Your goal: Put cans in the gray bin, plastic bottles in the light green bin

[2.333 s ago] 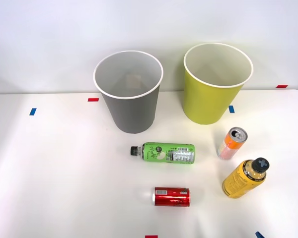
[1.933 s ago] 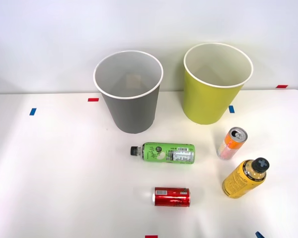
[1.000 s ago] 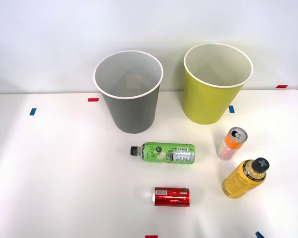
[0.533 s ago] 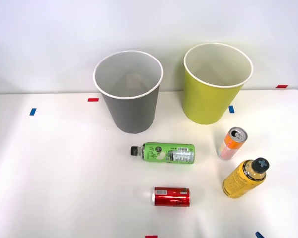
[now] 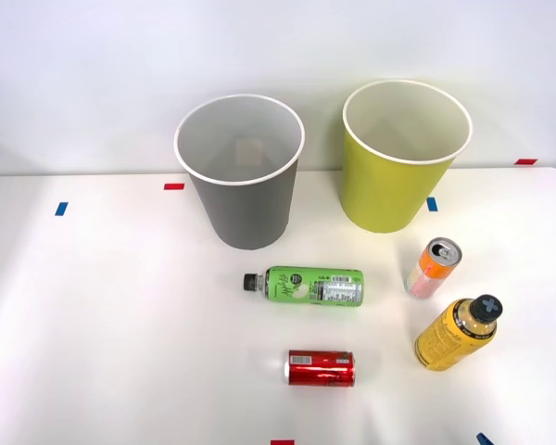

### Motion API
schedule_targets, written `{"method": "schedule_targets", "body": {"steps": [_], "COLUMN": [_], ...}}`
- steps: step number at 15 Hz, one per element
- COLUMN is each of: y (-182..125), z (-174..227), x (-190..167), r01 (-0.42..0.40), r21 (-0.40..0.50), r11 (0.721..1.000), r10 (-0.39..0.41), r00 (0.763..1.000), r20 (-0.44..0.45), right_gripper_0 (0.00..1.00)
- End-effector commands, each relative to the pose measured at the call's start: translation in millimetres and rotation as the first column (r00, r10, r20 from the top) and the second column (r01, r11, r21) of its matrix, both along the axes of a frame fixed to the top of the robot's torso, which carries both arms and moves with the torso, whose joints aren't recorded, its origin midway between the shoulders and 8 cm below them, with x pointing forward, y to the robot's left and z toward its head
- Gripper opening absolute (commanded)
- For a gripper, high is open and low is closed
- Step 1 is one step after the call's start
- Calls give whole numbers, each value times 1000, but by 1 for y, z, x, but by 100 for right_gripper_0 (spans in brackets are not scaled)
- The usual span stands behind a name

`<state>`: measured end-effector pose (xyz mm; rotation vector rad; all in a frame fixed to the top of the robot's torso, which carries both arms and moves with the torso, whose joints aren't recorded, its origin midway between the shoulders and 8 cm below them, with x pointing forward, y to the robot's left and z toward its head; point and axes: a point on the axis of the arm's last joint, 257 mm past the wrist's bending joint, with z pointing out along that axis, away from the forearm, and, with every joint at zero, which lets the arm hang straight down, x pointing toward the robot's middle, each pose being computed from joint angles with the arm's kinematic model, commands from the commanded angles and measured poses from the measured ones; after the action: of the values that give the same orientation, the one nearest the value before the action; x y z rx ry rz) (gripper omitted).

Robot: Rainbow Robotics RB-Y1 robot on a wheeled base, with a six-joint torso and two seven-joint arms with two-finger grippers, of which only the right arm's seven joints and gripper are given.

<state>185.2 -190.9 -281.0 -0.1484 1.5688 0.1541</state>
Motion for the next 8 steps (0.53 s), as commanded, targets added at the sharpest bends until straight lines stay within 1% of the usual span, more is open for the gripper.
{"method": "schedule_targets", "body": {"steps": [1, 8], "y": [0, 0], "z": [0, 0], "x": [0, 0], "r01": [0, 0], "r21": [0, 0], "r11": [1000, 1000], "r10": [0, 0], "r00": [1000, 1000], "r20": [0, 0], "right_gripper_0": [100, 100]}}
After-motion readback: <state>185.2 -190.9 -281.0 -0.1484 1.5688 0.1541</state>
